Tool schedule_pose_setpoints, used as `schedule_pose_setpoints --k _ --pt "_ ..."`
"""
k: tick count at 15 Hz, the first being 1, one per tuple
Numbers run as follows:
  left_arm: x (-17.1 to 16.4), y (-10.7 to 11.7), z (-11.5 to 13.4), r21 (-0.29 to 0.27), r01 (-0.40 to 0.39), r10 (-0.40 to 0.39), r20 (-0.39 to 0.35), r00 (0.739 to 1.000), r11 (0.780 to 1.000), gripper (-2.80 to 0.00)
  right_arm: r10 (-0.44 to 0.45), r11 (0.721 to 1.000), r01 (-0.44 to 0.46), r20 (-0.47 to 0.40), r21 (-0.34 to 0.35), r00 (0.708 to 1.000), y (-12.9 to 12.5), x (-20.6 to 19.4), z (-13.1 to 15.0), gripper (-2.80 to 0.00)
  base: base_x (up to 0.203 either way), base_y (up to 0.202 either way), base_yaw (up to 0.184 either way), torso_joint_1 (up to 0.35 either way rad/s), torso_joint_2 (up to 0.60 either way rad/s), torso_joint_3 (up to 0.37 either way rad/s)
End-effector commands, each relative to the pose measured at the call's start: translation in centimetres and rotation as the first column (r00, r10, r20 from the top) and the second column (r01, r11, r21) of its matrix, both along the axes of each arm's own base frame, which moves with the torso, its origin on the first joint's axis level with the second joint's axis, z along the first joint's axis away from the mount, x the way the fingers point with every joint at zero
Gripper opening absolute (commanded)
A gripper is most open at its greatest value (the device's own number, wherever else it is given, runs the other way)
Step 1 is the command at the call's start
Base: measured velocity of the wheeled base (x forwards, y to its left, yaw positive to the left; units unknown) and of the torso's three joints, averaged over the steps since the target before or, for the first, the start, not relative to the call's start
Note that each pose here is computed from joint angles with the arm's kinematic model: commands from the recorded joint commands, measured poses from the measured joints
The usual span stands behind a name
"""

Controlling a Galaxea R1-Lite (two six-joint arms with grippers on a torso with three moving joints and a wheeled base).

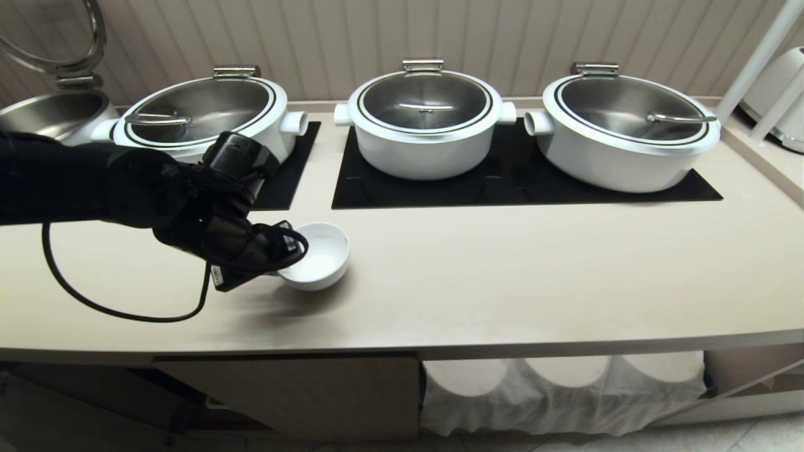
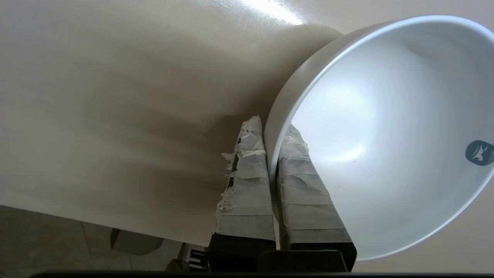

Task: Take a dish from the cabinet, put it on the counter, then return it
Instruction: Place it on the table

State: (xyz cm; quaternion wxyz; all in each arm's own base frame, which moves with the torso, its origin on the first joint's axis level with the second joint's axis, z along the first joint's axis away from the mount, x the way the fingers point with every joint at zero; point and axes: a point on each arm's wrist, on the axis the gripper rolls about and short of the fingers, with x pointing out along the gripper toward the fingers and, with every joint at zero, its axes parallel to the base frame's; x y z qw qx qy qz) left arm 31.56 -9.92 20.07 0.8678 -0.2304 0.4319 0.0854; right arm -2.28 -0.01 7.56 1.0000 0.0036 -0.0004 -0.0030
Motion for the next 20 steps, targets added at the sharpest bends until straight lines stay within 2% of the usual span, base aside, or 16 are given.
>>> schedule_pose_setpoints --k 1,3,4,10,14,20 --pt "0.0 0.0 0.1 -0.003 -0.003 0.003 0.001 1.000 1.000 -2.80 0.000 1.000 0.000 0.001 0.000 1.000 0.0 0.0 0.0 -2.80 0.000 0.000 0.000 0.000 0.00 0.000" --pt "0.0 0.0 0.1 -0.004 -0.002 0.002 0.001 1.000 1.000 -2.80 0.001 1.000 -0.001 0.001 0.000 1.000 0.0 0.0 0.0 -2.80 0.000 0.000 0.000 0.000 0.00 0.000" --pt "-0.1 0.0 0.1 -0.005 -0.002 0.002 0.002 1.000 1.000 0.00 0.000 1.000 0.000 0.001 0.000 1.000 0.0 0.0 0.0 -2.80 0.000 0.000 0.000 0.000 0.00 0.000" --pt "-0.1 0.0 0.3 0.001 0.000 0.000 0.016 1.000 1.000 0.00 0.001 1.000 -0.001 0.001 0.000 1.000 0.0 0.0 0.0 -2.80 0.000 0.000 0.000 0.000 0.00 0.000" --pt "0.2 -0.1 1.6 -0.010 0.002 -0.001 0.062 0.998 1.000 0.00 0.001 1.000 -0.001 0.001 0.000 1.000 0.0 0.0 0.0 -2.80 0.000 0.000 0.000 0.000 0.00 0.000" --pt "-0.7 0.1 2.9 0.008 0.016 -0.017 0.106 0.994 1.000 0.00 0.001 1.000 -0.001 0.001 0.000 1.000 0.0 0.0 0.0 -2.80 0.000 0.000 0.000 0.000 0.00 0.000"
